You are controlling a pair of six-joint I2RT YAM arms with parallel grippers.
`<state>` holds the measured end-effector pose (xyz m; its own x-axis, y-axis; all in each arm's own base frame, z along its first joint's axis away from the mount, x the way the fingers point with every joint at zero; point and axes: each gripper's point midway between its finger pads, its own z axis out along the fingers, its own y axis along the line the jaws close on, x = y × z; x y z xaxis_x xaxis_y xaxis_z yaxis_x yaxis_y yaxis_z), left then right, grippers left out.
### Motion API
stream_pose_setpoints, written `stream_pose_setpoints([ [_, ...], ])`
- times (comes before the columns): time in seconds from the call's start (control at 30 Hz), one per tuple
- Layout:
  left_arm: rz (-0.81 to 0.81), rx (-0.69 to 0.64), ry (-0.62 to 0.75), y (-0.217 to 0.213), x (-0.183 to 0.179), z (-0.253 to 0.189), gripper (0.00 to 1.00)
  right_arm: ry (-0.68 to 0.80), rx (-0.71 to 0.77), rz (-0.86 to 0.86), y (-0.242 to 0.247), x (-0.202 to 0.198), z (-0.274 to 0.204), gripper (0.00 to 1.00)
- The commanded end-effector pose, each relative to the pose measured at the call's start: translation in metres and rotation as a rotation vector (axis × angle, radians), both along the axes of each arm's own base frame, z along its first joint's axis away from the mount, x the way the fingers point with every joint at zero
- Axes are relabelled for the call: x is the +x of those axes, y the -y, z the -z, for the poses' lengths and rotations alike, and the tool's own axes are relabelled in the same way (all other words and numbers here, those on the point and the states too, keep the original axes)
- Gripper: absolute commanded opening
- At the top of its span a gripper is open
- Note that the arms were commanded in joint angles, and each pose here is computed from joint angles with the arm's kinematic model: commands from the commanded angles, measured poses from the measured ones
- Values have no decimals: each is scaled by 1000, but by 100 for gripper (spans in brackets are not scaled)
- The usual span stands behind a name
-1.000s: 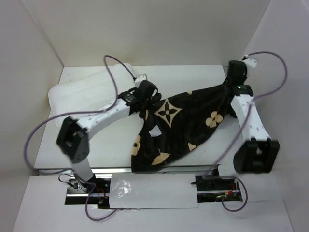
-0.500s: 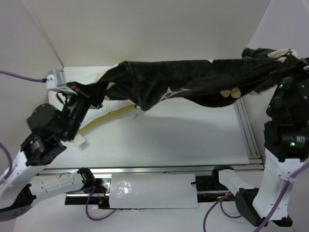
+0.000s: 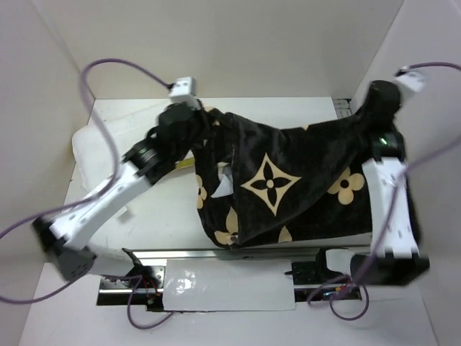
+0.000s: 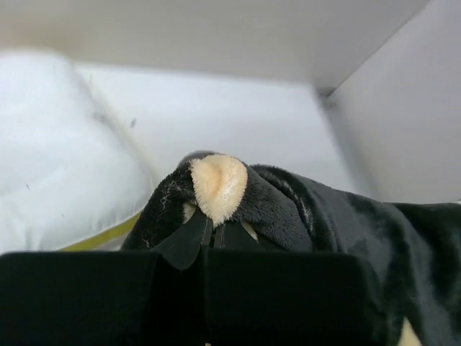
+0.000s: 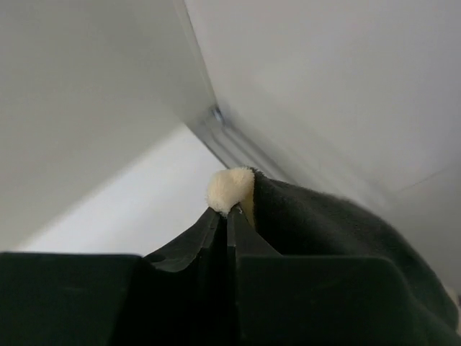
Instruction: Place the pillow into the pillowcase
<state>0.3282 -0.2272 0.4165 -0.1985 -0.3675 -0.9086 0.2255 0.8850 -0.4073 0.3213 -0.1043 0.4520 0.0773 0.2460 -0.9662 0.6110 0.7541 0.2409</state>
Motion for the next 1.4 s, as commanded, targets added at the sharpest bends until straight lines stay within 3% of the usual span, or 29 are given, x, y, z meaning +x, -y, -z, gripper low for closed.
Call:
stream_pose_setpoints([
  [0.0, 25, 43, -255, 25, 56, 104, 2, -305, 40, 5, 10, 71, 139, 12],
  [0.03, 15, 51, -268, 32, 74, 110, 10, -319, 42, 6, 18, 86, 162, 22],
  [0.07, -6, 133, -386, 43, 98, 170, 24, -350, 42, -14, 17, 100, 179, 31],
  [0.1, 11, 170, -439, 48, 111, 189, 41, -379, 56, -34, 18, 112, 192, 32],
  [0.13, 0, 185, -484, 44, 123, 175, 66, -515, 77, -43, 17, 120, 233, 36],
  [0.17, 7, 242, -596, 50, 134, 219, 69, -505, 70, -66, 8, 134, 223, 60],
  [0.23, -30, 254, -584, 50, 146, 203, 80, -577, 18, -91, -1, 140, 237, 91],
  [0.27, -58, 276, -562, 44, 151, 201, 100, -564, -11, -122, -19, 147, 233, 100],
  [0.43, -66, 241, -496, 17, 144, 181, 100, -542, -51, -252, -71, 144, 233, 100],
  [0.63, -286, 254, -516, -70, 132, 169, 100, -582, -75, -414, -137, 117, 256, 100],
  [0.83, -414, 224, -813, -142, 109, 241, 100, -606, -92, -496, -181, 97, 275, 100],
  [0.9, -400, 201, -842, -146, 108, 261, 100, -608, -84, -546, -194, 95, 280, 100],
  [1.03, -479, 166, -869, -162, 140, 292, 100, -630, -90, -576, -204, 92, 286, 100],
  [1.2, -395, 199, -1019, -148, 151, 357, 100, -607, -114, -570, -213, 85, 272, 100],
  [1.23, -390, 222, -1053, -149, 147, 376, 96, -600, -103, -566, -212, 83, 271, 100],
  [1.27, -383, 226, -1080, -149, 141, 385, 60, -598, -109, -566, -213, 79, 270, 100],
  [1.33, -387, 205, -1140, -157, 128, 405, 6, -574, -100, -555, -209, 72, 263, 100],
  [1.37, -398, 190, -1170, -161, 121, 412, 0, -561, -97, -556, -208, 71, 258, 100],
])
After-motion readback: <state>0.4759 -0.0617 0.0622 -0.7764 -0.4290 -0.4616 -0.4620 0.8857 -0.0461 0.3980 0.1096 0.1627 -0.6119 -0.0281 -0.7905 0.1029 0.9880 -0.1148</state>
